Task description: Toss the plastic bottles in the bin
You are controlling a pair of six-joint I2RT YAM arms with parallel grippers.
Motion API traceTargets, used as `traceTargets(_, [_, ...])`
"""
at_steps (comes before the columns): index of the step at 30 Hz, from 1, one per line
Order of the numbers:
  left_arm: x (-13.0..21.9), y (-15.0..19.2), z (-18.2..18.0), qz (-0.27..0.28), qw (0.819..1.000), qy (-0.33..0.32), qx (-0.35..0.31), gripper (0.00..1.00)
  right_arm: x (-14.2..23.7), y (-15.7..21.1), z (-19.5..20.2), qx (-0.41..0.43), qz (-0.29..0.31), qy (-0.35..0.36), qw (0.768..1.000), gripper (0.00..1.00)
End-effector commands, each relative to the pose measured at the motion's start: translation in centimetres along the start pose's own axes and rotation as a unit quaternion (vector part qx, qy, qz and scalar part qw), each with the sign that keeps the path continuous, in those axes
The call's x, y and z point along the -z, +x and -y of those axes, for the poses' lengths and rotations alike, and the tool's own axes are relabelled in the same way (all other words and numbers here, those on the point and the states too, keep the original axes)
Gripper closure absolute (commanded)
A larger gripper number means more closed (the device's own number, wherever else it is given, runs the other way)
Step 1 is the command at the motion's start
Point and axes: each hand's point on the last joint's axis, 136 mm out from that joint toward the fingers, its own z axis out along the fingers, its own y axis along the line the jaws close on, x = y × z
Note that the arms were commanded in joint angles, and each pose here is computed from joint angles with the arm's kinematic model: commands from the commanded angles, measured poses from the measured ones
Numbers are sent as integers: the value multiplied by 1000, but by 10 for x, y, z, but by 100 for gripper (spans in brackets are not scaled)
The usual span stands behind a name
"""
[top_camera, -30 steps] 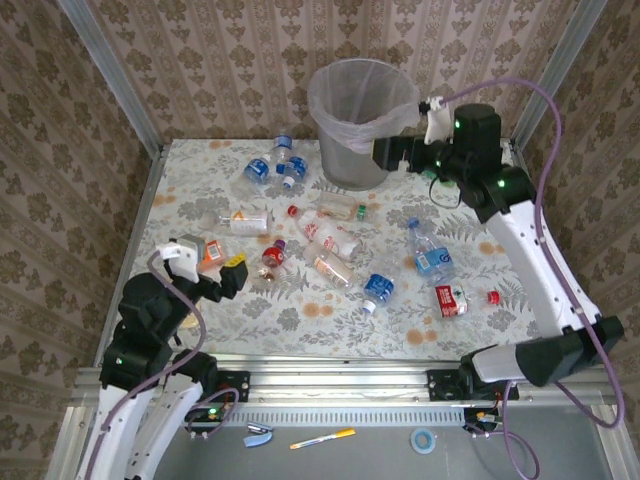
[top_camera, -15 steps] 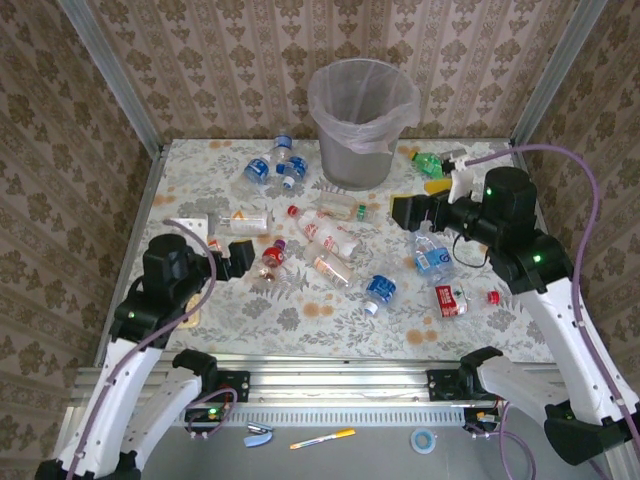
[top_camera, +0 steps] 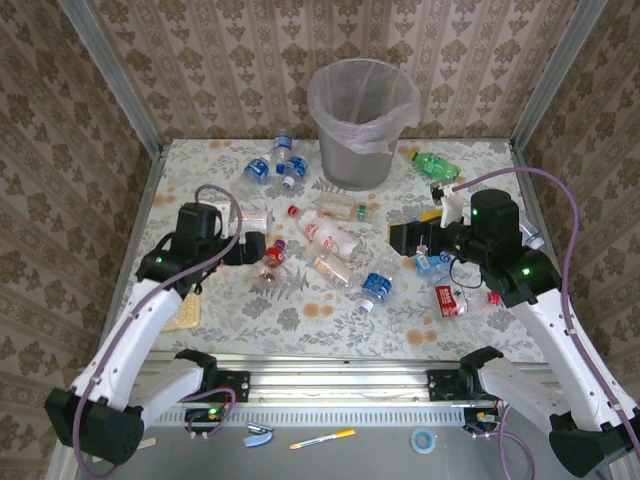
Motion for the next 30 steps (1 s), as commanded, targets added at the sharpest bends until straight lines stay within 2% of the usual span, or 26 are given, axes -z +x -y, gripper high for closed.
traceTargets(1, [-8,14,-4,-47,998,-18,-29,0,4,8,-2,-9,-5,-1,1000,0])
traceTargets(14, [-74,46,7,-160,983,-49,-74,0,-2,23,0,-22,-20,-2,1000,0])
traceTargets(30, [-127,83,3,-236,967,-52,-80,3,-3,34,5,-20,-28,8,999,0])
